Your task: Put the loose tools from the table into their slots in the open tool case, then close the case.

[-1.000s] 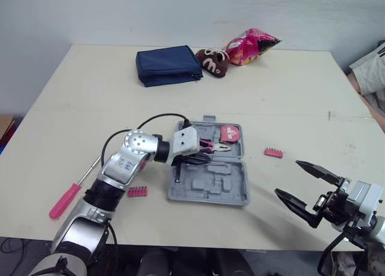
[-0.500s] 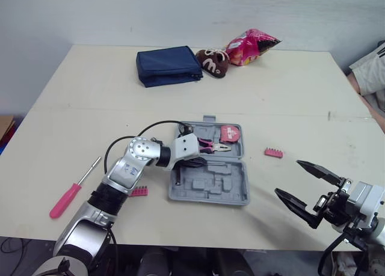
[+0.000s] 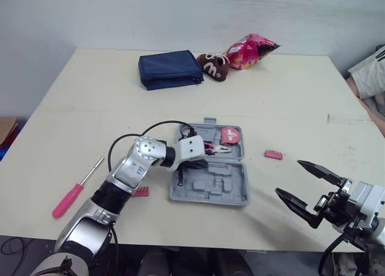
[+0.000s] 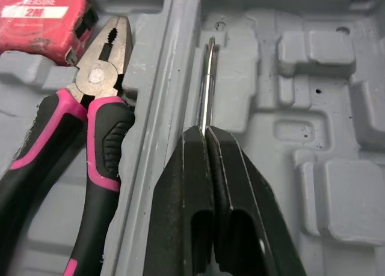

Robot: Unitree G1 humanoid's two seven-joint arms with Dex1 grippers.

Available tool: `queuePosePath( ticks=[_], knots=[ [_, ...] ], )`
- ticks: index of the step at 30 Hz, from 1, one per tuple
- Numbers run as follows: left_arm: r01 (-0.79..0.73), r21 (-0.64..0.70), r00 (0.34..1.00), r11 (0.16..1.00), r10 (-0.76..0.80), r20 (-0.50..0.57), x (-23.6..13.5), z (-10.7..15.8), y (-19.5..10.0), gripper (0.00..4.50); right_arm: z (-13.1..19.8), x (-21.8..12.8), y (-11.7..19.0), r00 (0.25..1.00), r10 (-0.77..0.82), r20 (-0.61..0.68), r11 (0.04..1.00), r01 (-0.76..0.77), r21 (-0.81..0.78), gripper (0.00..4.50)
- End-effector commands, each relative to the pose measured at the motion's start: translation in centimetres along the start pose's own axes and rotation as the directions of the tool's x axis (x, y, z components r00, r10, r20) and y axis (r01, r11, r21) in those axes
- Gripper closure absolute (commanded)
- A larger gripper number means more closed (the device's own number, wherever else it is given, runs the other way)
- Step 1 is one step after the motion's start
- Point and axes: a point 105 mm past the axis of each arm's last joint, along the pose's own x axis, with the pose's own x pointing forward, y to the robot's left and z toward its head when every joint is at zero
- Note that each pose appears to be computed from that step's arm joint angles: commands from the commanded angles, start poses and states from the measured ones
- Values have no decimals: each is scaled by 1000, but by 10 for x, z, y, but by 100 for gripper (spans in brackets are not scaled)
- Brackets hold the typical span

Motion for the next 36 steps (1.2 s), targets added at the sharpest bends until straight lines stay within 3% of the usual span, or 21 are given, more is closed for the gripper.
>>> queuePosePath(
  ticks=[1,6,9,11,14,18,22,25,28,30,35,36],
  knots=[
    [61,-124,973,990,-86,-214,20,-52,-26,449,9,-4,-5,999,-25,26,999,26,-44,0],
    [23,-211,968,977,-75,-239,18,-71,-30,449,8,-5,-6,999,-32,27,998,33,-46,0],
    [6,-183,992,983,-29,-125,19,-54,-23,449,5,-7,-6,999,-35,24,998,36,-46,0],
    [-9,-124,998,992,18,65,16,-20,-13,449,3,-9,-6,999,-38,20,998,39,-45,0],
    [-46,-16,958,999,49,282,-5,19,-1,449,0,-14,-8,999,-40,14,998,41,-49,0],
    [-93,96,873,991,35,486,-45,52,5,449,0,-22,-11,999,-40,1,997,40,-59,0],
    [-103,147,818,984,0,575,-85,60,4,449,1,-34,-14,999,-26,-32,997,24,-67,0],
    [-130,76,820,989,64,569,-112,48,12,449,2,-47,-19,998,-25,-66,996,19,-83,0],
    [-190,-33,836,981,179,518,-146,23,20,366,3,-64,-29,994,-39,-107,993,27,-111,0],
    [-267,-90,843,960,277,460,-167,1,24,273,3,-74,-36,990,-46,-133,991,29,-130,0],
    [-536,-254,770,805,590,244,-255,-70,25,34,0,-112,-55,968,-95,-231,983,54,-177,0],
    [-569,-270,755,777,623,203,-269,-81,23,3,-1,-118,-58,964,-105,-244,981,60,-184,0]
  ],
)
